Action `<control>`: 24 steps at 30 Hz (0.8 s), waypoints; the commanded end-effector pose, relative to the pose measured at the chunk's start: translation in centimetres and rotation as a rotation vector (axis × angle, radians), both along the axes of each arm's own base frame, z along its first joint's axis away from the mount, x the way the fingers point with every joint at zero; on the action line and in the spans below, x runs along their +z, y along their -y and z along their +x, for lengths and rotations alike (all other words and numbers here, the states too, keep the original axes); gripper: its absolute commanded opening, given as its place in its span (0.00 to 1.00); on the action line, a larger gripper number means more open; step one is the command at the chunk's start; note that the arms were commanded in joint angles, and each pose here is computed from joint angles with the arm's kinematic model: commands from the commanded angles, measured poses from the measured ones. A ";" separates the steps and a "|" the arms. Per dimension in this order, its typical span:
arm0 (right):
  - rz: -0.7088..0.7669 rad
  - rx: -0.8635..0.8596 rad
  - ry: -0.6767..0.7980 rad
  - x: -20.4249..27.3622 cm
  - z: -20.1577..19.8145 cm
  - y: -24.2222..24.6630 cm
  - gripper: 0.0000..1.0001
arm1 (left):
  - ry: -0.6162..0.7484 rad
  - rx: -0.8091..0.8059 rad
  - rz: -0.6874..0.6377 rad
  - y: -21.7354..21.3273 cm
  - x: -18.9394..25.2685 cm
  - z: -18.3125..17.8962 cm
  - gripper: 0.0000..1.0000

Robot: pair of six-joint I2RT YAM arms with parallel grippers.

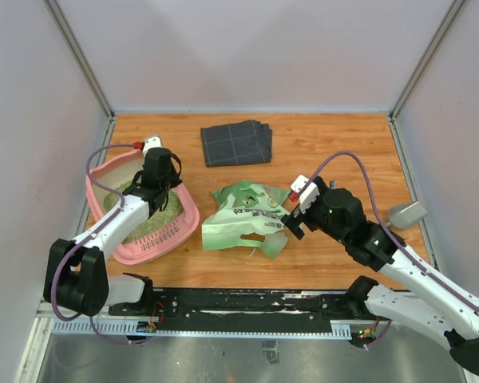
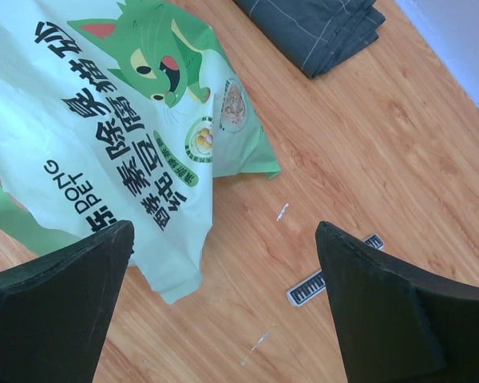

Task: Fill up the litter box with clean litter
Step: Adjust the litter box at the center of the board.

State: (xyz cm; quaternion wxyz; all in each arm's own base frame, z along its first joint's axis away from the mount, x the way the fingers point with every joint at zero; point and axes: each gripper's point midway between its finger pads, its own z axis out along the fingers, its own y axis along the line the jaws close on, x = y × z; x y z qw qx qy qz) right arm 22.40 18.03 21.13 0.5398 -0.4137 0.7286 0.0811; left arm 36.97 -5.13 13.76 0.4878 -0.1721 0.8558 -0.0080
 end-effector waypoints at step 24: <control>-0.149 0.431 0.066 -2.4 -4.9 -5.5 0.97 | 0.092 -0.427 0.011 4.9 4.9 -1.8 0.55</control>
